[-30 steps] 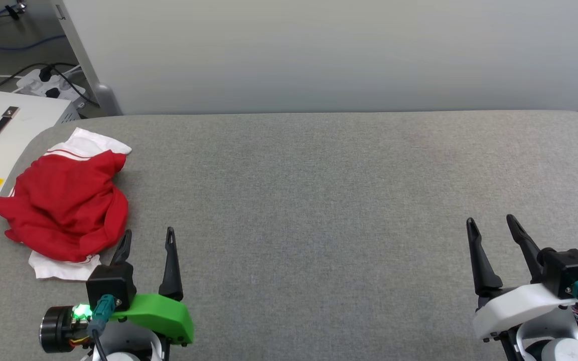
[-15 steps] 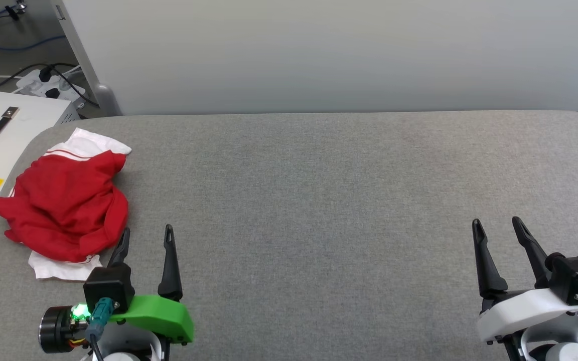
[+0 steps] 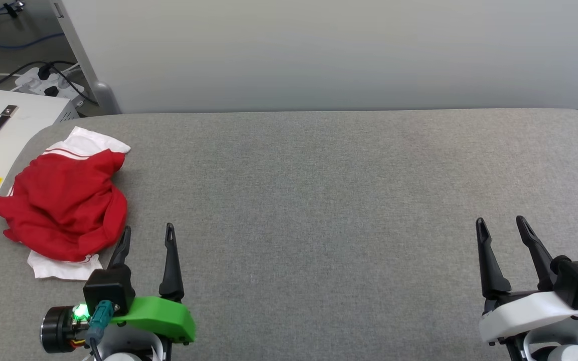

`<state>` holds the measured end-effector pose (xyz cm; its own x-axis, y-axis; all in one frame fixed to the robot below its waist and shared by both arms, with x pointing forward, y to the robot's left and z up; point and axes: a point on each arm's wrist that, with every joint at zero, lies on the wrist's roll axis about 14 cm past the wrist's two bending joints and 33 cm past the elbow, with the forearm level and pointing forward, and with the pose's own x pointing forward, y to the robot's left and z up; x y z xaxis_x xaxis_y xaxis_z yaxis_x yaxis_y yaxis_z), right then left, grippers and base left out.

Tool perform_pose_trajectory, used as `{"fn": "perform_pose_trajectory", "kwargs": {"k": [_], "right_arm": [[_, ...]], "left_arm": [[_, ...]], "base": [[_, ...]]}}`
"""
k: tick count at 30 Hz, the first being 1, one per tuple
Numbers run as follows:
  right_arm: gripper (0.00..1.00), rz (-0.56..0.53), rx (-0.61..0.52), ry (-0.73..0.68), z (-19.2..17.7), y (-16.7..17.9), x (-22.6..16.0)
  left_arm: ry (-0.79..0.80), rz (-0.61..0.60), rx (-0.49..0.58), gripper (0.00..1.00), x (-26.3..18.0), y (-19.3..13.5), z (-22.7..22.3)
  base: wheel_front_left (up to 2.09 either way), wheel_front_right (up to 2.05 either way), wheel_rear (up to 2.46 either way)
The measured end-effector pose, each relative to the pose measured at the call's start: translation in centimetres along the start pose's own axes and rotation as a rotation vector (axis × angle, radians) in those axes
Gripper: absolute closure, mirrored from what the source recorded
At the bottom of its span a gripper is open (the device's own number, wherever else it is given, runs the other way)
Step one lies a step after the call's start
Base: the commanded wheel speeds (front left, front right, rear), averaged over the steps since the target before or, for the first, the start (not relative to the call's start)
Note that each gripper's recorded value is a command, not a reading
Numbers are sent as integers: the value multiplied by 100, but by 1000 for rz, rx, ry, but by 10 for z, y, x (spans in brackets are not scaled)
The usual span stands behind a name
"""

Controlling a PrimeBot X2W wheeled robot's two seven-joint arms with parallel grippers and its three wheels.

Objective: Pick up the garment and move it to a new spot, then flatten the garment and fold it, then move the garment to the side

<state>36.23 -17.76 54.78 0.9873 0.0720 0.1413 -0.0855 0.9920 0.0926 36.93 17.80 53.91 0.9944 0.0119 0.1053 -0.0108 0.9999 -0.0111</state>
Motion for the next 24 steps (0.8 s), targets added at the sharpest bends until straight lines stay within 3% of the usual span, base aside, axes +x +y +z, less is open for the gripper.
{"fn": "perform_pose_trajectory", "kwargs": {"k": [24], "right_arm": [[0, -3, 10, -39, 3, 0, -4]], "left_arm": [[-23, 21, -20, 0, -4, 1, -2]], "base": [[0, 0, 0]]}}
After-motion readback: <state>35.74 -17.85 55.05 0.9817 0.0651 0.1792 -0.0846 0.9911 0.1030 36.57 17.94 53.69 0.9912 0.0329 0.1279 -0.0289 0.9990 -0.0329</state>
